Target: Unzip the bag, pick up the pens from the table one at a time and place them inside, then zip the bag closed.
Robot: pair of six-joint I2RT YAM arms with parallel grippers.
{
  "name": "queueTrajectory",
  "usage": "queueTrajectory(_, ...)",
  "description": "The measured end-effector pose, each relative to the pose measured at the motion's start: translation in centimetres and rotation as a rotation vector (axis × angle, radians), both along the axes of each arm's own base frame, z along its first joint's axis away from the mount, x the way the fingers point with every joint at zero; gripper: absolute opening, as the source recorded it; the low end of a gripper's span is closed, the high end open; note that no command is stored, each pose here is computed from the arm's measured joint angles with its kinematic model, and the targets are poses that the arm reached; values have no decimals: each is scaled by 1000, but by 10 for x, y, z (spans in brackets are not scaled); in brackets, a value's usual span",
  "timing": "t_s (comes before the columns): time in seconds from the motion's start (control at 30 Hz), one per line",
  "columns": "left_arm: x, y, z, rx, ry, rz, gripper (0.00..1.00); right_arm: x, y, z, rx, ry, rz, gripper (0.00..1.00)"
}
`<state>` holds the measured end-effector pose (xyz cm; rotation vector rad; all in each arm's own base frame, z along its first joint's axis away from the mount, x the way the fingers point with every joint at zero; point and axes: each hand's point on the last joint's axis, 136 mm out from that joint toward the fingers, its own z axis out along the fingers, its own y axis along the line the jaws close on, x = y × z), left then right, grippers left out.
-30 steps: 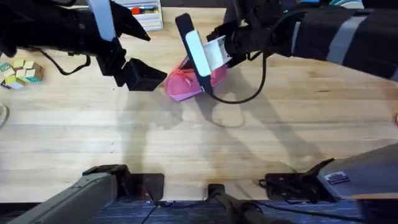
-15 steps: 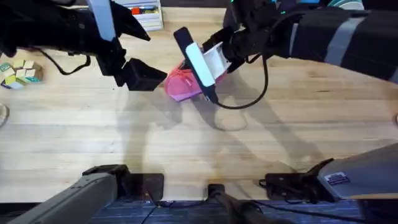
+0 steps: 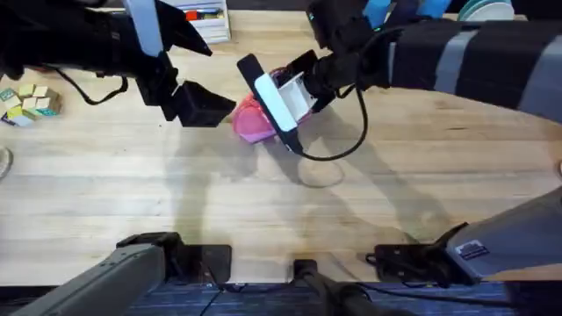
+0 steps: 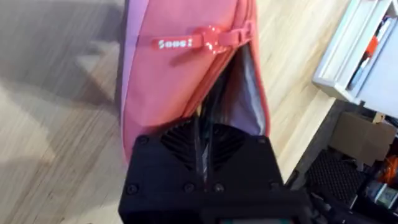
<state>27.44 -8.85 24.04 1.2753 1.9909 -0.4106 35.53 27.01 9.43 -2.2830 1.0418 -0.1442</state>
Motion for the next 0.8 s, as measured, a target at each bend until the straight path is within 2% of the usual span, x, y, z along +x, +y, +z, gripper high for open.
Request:
queueTrajectory(0.3,0,0,0,0,0,0,994,1,6,-9,10,20,-19,32)
queueTrajectory(0.33,0,0,0,0,0,0,994,1,6,-9,13,24,-25,101)
queueTrajectory(0.37,0,0,0,0,0,0,995,1,6,-9,14,25,-27,229)
queueTrajectory(0.5,0,0,0,0,0,0,994,2,8,-7,24,19,-26,833)
queueTrajectory(0.53,0,0,0,0,0,0,994,3,9,-6,27,15,-25,950)
queueTrajectory(0.6,0,0,0,0,0,0,994,4,9,-5,30,13,-27,992)
queueTrajectory(0.8,0,0,0,0,0,0,994,4,10,-5,33,15,-26,997)
